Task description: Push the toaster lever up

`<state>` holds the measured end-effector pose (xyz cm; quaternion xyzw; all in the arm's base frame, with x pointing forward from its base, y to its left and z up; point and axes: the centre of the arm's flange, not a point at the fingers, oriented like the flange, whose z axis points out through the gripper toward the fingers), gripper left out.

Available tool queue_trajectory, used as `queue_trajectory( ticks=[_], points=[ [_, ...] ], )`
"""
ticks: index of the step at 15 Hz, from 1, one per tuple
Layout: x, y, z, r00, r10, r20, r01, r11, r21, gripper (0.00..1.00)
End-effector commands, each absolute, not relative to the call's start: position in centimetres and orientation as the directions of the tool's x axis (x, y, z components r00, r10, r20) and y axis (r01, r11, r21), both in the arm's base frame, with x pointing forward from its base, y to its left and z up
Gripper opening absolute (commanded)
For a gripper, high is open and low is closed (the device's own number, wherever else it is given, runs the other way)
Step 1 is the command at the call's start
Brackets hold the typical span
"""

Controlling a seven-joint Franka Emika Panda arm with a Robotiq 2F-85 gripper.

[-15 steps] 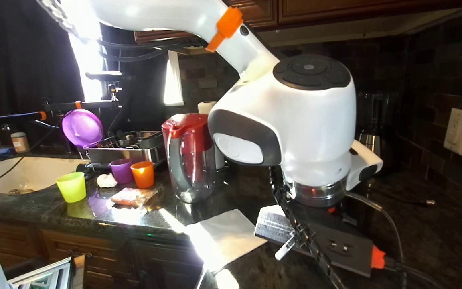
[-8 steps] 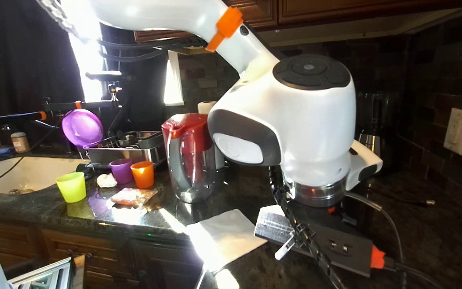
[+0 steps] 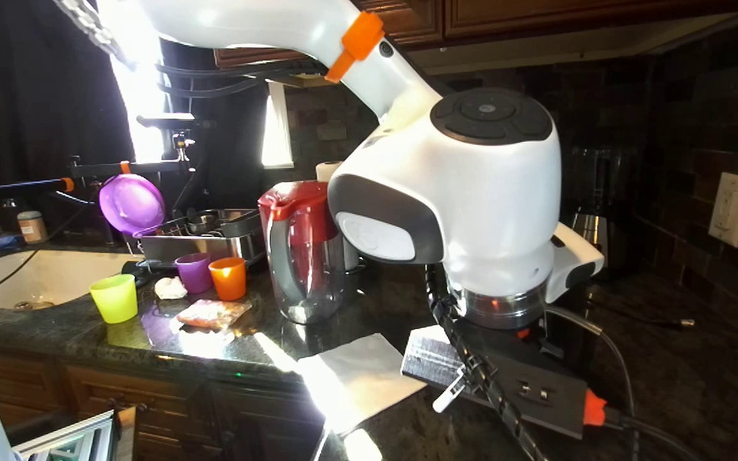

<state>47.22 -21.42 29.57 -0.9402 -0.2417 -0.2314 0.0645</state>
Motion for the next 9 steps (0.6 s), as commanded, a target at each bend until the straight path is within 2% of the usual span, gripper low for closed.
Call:
queue_trajectory(
  ticks=[1, 9],
  points=[
    [46.5, -19.6, 29.1, 0.774, 0.425, 0.470, 0.507, -0.860, -0.057, 0.04],
    [45.9, -18.4, 28.9, 0.774, 0.428, 0.466, 0.516, -0.854, -0.073, 0.04]
  ],
)
